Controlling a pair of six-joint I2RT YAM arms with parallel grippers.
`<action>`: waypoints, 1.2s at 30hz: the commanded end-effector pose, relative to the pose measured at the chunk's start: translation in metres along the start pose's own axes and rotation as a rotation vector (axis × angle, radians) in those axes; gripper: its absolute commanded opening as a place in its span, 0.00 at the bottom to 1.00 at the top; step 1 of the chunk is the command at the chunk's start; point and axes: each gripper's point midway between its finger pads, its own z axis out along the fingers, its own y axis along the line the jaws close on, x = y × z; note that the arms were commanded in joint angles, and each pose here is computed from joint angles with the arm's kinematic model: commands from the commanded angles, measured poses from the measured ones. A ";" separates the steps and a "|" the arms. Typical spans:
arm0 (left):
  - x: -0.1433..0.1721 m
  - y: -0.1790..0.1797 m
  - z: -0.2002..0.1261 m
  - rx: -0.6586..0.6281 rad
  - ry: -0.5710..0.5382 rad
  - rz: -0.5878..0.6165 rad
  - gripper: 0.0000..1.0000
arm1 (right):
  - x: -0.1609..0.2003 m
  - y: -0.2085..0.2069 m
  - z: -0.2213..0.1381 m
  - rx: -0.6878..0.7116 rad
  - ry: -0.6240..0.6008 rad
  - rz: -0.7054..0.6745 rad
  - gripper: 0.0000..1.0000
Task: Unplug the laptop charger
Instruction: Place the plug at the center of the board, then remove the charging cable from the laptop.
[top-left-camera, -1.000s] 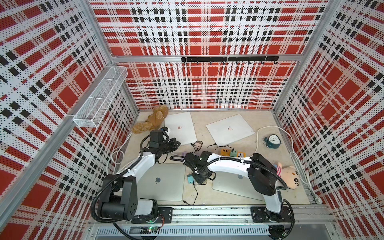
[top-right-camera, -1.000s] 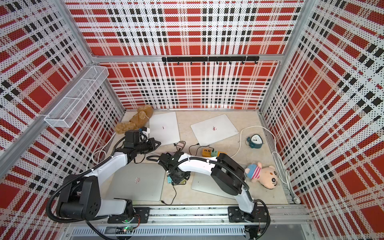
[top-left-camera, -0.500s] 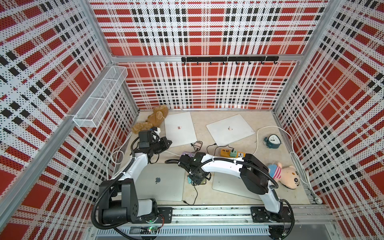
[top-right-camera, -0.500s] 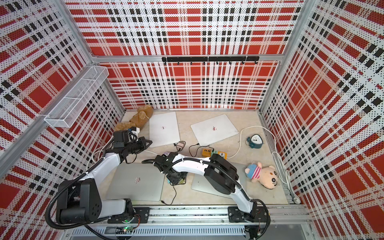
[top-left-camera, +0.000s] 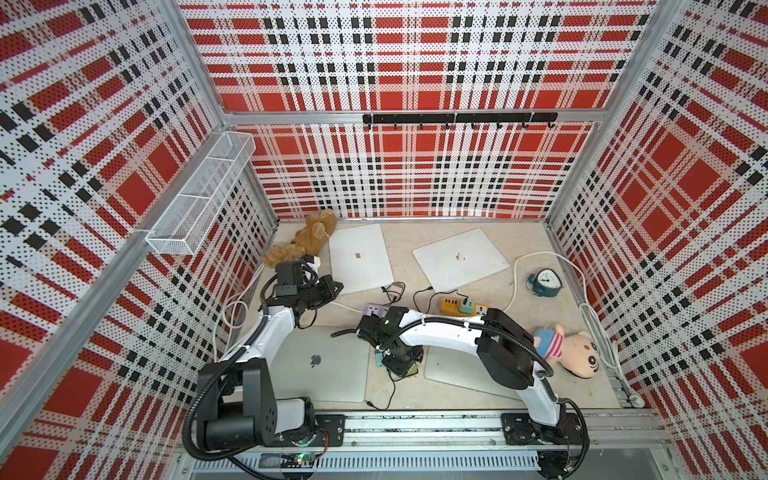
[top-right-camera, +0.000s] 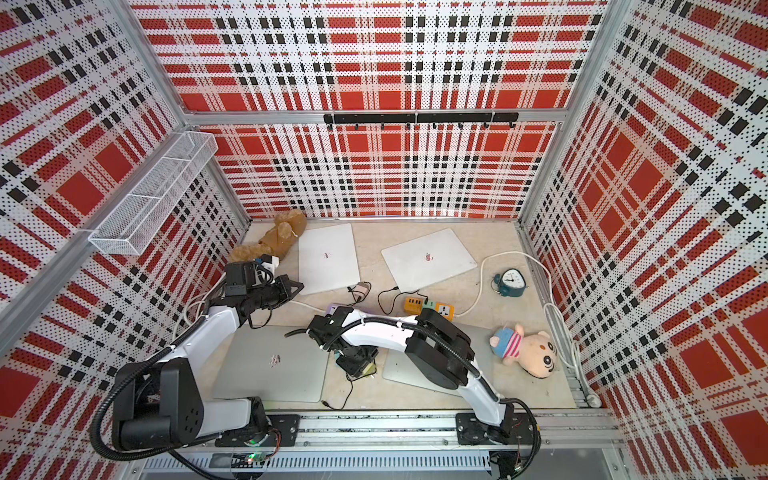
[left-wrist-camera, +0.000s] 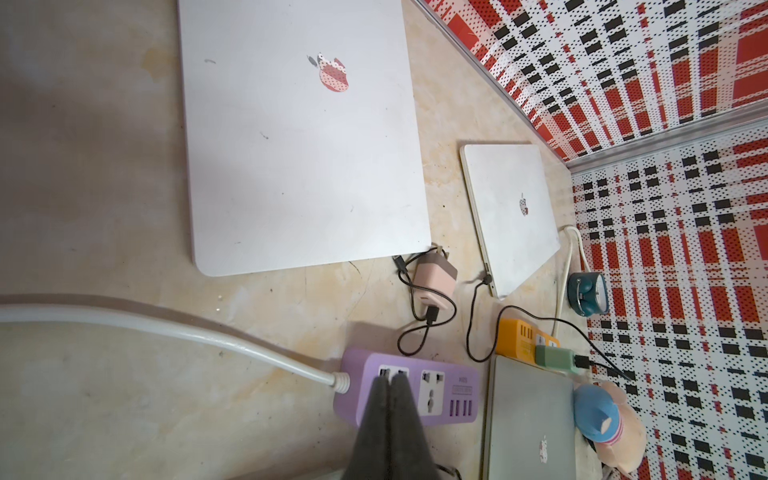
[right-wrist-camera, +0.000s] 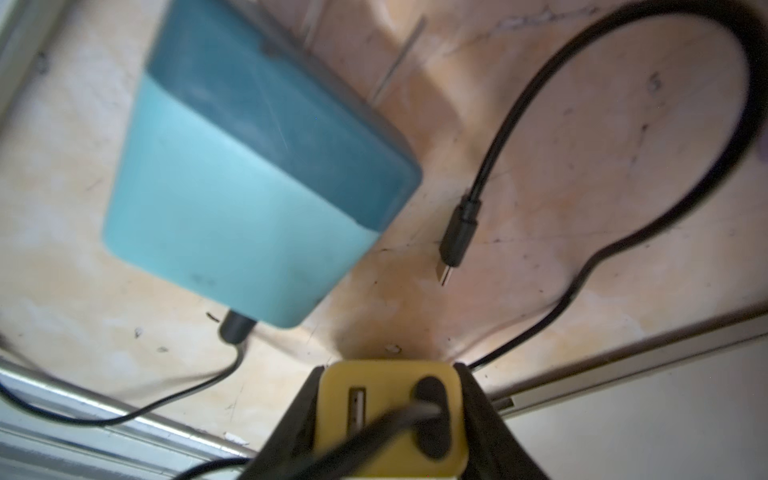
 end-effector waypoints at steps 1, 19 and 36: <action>-0.010 -0.010 -0.007 0.023 -0.026 0.034 0.03 | 0.003 -0.001 0.004 0.010 0.028 -0.014 0.52; -0.011 -0.015 -0.007 0.023 -0.025 0.047 0.03 | -0.006 -0.012 -0.042 0.016 -0.156 0.040 0.56; 0.003 -0.079 0.023 0.012 -0.026 0.354 0.11 | -0.024 -0.099 -0.141 -0.065 -0.665 0.455 0.57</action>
